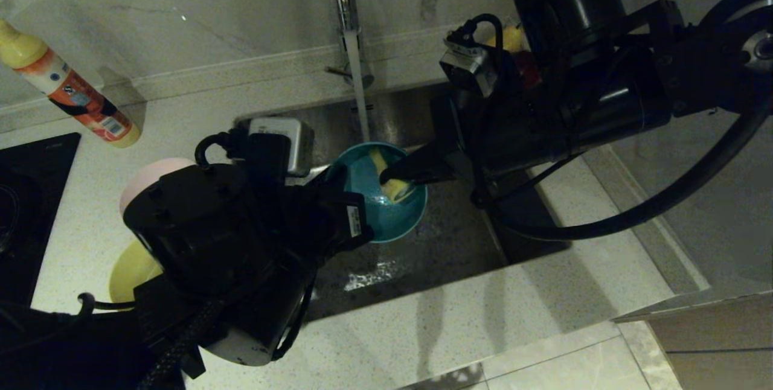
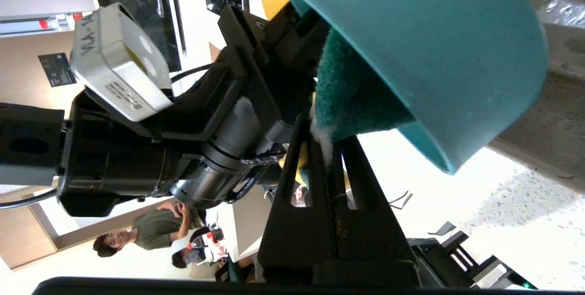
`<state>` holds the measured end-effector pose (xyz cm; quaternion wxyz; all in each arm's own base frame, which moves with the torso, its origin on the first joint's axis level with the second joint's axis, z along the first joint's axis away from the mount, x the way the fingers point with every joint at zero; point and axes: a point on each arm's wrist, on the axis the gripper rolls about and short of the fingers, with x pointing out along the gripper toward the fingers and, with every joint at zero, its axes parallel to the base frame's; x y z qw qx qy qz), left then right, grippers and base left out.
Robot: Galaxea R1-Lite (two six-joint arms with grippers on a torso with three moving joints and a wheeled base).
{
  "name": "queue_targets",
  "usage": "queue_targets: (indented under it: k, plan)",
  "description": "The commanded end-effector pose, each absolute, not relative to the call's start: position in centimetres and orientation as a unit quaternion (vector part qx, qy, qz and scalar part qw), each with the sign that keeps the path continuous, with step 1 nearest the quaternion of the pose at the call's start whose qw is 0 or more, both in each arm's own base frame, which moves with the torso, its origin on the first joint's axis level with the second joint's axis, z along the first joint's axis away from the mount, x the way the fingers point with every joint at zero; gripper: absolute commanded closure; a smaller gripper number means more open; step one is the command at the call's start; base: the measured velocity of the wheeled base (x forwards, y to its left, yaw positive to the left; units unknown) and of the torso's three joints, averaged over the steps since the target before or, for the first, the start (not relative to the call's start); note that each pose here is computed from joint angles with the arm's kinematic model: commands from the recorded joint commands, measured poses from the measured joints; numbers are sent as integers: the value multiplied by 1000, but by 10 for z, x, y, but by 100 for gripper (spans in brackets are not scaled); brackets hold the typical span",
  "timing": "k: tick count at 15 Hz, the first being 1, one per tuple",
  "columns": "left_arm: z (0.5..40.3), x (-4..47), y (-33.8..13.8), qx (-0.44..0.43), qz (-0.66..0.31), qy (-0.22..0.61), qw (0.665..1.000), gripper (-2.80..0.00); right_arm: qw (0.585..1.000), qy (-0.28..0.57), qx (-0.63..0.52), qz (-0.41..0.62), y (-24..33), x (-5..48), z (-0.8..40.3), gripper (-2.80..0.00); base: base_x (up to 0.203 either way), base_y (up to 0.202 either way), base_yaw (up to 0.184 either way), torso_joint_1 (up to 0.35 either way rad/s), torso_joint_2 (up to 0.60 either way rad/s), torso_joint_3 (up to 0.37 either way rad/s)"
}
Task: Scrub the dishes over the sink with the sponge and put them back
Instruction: Wipe the bowl
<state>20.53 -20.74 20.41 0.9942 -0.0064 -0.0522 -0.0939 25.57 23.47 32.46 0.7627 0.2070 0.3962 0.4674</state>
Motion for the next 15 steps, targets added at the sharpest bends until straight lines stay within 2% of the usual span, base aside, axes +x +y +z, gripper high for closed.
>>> queue_targets:
  k: [1,8,15]
  plan:
    - [211,203,-204,-16,-92,-63,994,0,762,401,207,465,235,257,322,0,0,0,0,0,0,0]
    - [221,208,-200,-27,-79,-77,994,0,759,427,203,448,230,260,306,0,0,0,0,0,0,0]
    - [210,211,-204,-16,-83,-63,994,0,750,426,202,464,247,265,304,0,0,0,0,0,0,0]
